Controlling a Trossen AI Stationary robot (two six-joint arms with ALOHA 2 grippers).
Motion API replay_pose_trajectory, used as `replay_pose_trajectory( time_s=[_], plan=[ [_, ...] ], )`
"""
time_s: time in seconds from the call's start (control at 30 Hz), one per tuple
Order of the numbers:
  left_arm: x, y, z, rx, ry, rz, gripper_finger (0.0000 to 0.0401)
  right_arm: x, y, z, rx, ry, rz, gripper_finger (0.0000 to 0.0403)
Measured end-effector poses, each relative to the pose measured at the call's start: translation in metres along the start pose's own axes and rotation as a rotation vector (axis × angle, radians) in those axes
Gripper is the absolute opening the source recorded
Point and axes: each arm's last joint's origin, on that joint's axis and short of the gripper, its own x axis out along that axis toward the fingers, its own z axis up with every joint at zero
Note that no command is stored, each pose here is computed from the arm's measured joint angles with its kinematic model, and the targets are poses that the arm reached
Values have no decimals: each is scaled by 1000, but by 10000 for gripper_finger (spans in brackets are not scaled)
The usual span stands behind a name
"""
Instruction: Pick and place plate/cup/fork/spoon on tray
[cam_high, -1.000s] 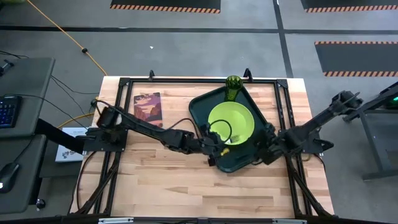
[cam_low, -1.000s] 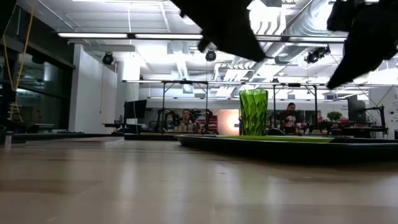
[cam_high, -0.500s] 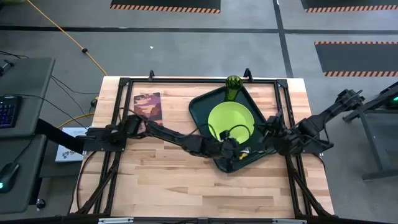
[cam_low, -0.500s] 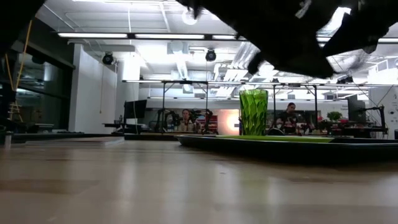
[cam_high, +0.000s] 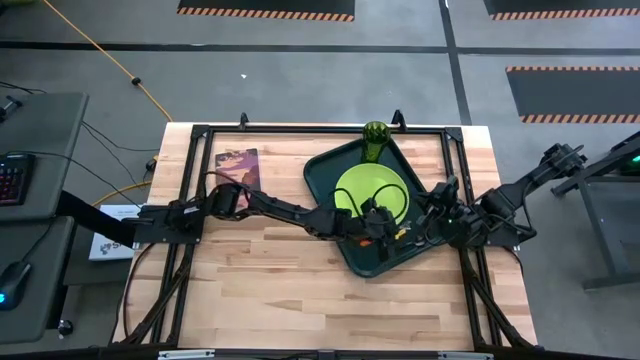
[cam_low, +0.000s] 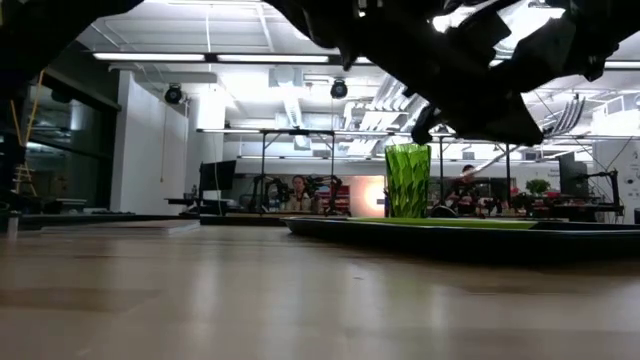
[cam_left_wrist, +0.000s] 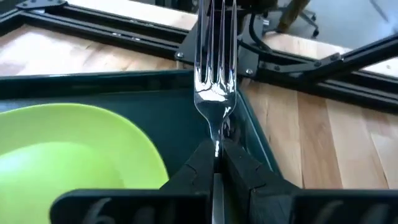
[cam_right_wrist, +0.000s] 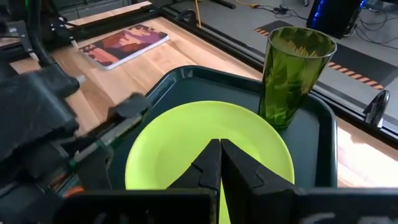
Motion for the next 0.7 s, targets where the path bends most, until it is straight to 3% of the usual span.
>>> replay_pose_trajectory(
  time_s=[0.17,0.33,0.7],
  plan=[
    [12,-2,-8,-68,-28,-90,5,0,0,0,0,-6,-5,0],
    [26,0,-30,-104,2,-88,5,0,0,0,-1,-9,-8,0],
    [35,2,-41,-87,-7,-44,5,0,0,0,-4,-13,-14,0]
  ],
)
